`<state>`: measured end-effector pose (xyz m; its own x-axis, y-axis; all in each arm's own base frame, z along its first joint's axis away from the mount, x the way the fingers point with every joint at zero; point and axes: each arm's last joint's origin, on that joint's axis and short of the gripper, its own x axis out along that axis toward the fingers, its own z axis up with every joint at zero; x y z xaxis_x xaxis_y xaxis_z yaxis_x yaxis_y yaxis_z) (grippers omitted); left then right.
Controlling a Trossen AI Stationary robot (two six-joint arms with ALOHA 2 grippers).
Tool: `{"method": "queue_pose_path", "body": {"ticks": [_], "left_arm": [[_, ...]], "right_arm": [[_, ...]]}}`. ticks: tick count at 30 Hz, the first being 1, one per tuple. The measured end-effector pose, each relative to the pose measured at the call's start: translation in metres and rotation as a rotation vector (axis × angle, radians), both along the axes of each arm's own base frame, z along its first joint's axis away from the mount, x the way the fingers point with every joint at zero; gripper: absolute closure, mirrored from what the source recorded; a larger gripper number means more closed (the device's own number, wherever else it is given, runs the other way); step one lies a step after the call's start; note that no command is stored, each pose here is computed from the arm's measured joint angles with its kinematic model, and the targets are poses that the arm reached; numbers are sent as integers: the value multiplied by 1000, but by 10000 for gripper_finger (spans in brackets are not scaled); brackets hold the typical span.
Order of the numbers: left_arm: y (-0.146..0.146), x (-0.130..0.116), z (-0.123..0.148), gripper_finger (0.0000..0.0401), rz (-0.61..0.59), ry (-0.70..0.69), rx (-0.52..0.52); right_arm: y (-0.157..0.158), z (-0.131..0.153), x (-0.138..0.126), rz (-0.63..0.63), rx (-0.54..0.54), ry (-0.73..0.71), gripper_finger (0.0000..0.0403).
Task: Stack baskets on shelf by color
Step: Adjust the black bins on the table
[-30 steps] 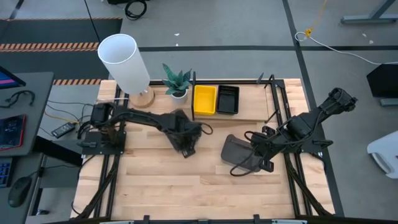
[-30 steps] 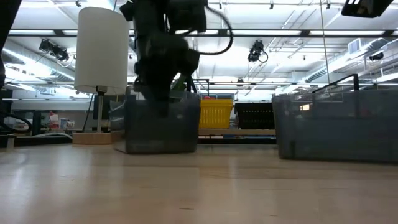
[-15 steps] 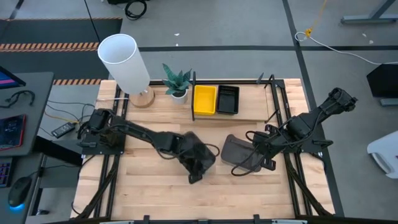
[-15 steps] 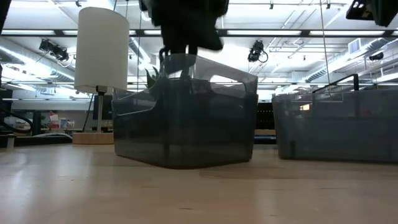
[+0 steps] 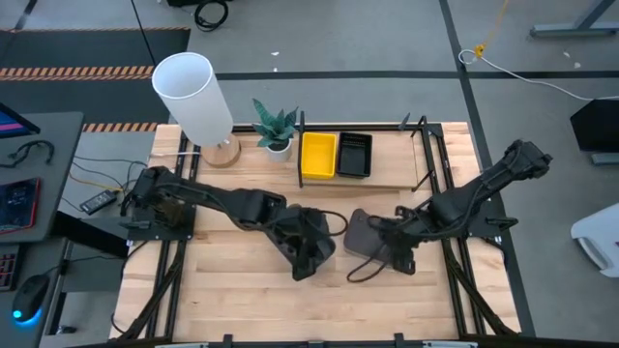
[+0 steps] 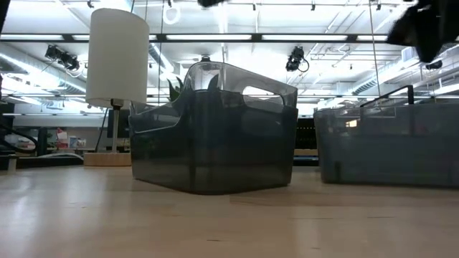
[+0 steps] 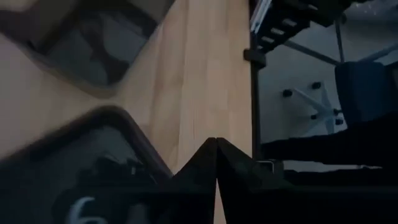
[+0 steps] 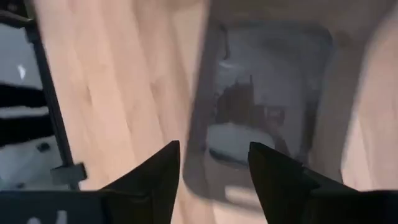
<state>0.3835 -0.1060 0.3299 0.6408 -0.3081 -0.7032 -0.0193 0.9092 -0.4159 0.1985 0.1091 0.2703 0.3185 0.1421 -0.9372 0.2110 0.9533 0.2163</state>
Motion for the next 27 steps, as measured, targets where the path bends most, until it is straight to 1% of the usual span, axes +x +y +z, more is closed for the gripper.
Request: {"method": "queue_pose_path", "body": {"ticks": [3, 7, 11, 14, 15, 17, 19, 21, 24, 27], "left_arm": [[2, -4, 20, 391, -3, -11, 43], [4, -15, 41, 390, 14, 14, 117], [0, -29, 52, 383, 18, 79, 174], [-6, -38, 55, 385, 12, 112, 204], [-7, -41, 55, 387, 13, 124, 214], [-8, -47, 59, 391, 25, 123, 228], [-8, -53, 61, 392, 39, 135, 250], [-8, -55, 64, 391, 67, 123, 264], [-9, -58, 65, 385, 85, 117, 265], [-8, -60, 70, 383, 92, 98, 263]], "right_arm": [[7, -6, 13, 127, -33, 23, 206], [6, -20, 21, 244, -126, 126, 208], [-2, -28, 22, 347, -189, 217, 208], [-3, -27, 25, 472, -195, 193, 208], [-1, -25, 26, 536, -199, 172, 208], [6, -19, 30, 719, -216, 94, 208], [14, -16, 33, 909, -264, 20, 208], [23, -15, 37, 1051, -345, -42, 208], [32, -19, 43, 1241, -454, -54, 210], [35, -28, 45, 1388, -592, 10, 216]]}}
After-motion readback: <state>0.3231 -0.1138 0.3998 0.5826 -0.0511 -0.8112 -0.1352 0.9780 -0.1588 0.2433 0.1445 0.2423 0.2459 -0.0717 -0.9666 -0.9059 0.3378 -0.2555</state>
